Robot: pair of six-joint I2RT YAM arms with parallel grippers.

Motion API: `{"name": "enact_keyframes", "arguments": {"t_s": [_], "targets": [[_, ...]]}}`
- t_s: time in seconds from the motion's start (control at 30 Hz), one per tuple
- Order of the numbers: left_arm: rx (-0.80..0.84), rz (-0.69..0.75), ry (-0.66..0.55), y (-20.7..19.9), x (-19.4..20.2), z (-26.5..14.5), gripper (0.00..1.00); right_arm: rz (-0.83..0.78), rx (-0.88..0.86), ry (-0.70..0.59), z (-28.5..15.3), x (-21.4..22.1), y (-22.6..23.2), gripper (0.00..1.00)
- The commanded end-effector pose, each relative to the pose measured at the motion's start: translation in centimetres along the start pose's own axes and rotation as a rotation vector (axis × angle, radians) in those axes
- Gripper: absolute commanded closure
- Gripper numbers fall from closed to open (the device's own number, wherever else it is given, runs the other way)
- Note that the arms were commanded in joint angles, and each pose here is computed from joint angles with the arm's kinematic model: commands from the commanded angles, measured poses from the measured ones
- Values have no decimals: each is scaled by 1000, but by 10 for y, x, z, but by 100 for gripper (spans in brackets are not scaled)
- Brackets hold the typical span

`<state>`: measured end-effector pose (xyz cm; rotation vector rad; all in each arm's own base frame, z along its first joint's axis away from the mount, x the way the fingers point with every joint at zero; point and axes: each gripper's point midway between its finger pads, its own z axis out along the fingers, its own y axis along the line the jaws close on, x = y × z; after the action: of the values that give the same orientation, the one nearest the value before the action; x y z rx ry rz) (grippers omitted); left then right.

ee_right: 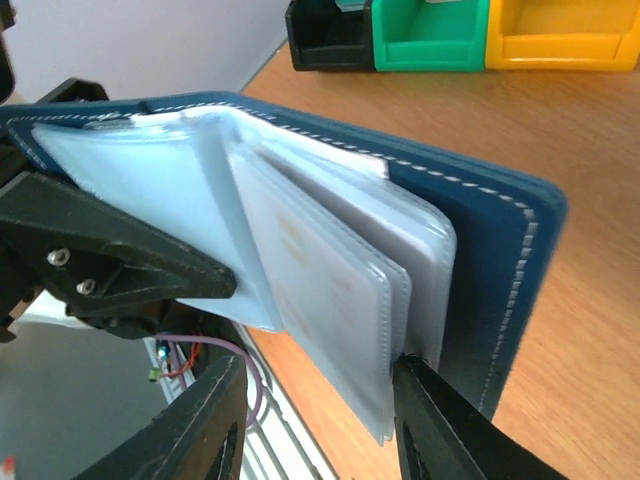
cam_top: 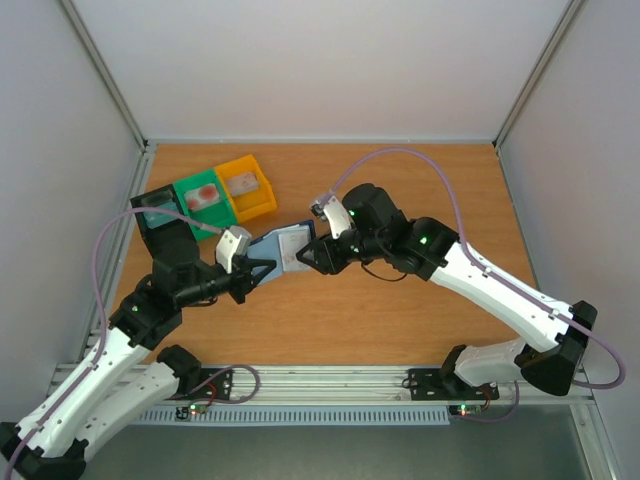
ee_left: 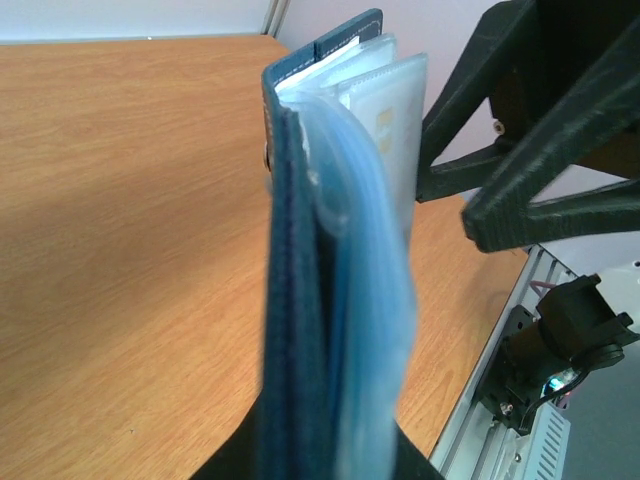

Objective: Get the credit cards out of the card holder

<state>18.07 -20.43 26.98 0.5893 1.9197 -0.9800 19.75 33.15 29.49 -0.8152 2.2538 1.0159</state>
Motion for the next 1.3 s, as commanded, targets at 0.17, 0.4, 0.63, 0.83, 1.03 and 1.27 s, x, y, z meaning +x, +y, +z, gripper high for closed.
{"name": "enact_keyframes", "arguments": {"t_s": [0.17, 0.4, 0.63, 0.83, 1.03, 1.27], "targets": [[14, 40, -63, -6, -16, -3, 100, -74, 97, 14, -17, 4, 11, 51], [15, 44, -65, -6, -15, -3, 100, -78, 67, 6, -19, 3, 18, 43], [34, 40, -73, -9, -14, -4, 100, -112, 42, -39, -21, -5, 22, 31], [52, 34, -79, -12, -16, -3, 100, -116, 36, -50, -14, -11, 19, 23], [54, 37, -80, -12, -17, -4, 100, -109, 57, -39, -7, -10, 13, 17], [55, 35, -82, -13, -17, -4, 100, -107, 18, -27, -3, -10, 19, 17]]}}
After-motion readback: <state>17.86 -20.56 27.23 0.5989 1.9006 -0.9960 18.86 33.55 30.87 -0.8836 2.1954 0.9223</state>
